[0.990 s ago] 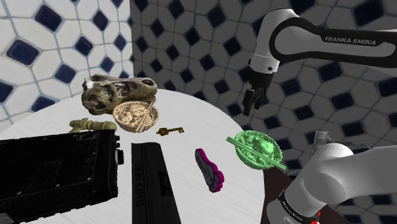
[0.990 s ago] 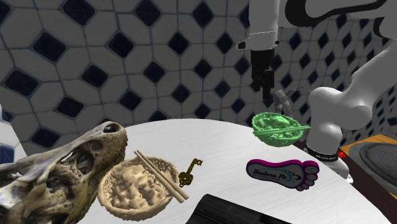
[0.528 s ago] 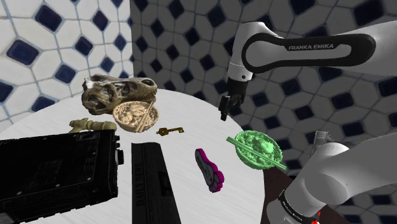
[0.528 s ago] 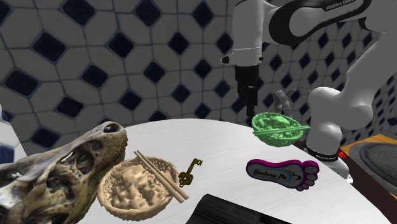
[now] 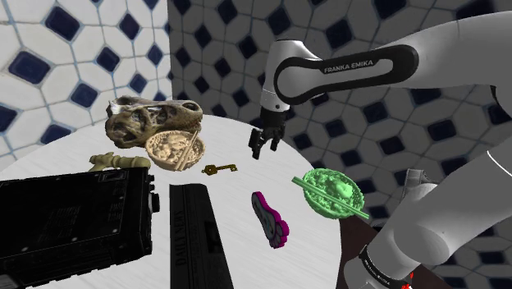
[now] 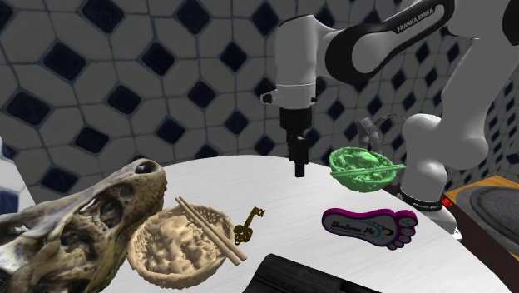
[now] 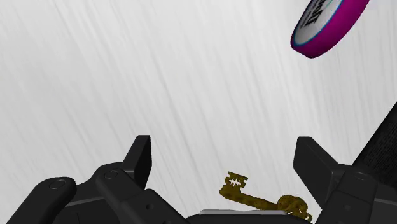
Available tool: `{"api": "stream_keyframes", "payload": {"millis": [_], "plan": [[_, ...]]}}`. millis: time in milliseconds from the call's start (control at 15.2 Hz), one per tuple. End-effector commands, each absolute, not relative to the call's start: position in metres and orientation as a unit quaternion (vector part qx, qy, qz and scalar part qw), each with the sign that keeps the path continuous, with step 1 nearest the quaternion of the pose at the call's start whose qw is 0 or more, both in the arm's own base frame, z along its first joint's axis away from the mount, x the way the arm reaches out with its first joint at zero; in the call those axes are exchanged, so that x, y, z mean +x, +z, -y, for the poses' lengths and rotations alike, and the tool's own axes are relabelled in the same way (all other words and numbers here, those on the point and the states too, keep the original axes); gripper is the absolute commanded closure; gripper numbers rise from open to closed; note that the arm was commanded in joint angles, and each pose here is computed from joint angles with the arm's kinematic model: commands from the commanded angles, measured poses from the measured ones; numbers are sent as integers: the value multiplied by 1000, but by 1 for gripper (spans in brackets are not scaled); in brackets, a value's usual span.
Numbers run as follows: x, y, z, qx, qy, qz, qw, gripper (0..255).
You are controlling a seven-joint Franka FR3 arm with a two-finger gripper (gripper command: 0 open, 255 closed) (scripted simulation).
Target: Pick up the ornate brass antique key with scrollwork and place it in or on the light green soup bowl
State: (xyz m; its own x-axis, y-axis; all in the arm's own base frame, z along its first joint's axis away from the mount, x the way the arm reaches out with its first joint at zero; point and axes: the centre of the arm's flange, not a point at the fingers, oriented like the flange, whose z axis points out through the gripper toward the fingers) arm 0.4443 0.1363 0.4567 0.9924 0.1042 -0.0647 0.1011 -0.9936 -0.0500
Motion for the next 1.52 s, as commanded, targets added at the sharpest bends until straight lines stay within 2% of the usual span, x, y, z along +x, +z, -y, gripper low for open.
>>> {"api": "stream_keyframes", "payload": {"millis": [0,858,1452], "plan": [[465,447,-154,-998,30,52,27,0],[575,387,-253,-998,8,56,42,0],[574,347,-256,-998,8,56,42,0]]}}
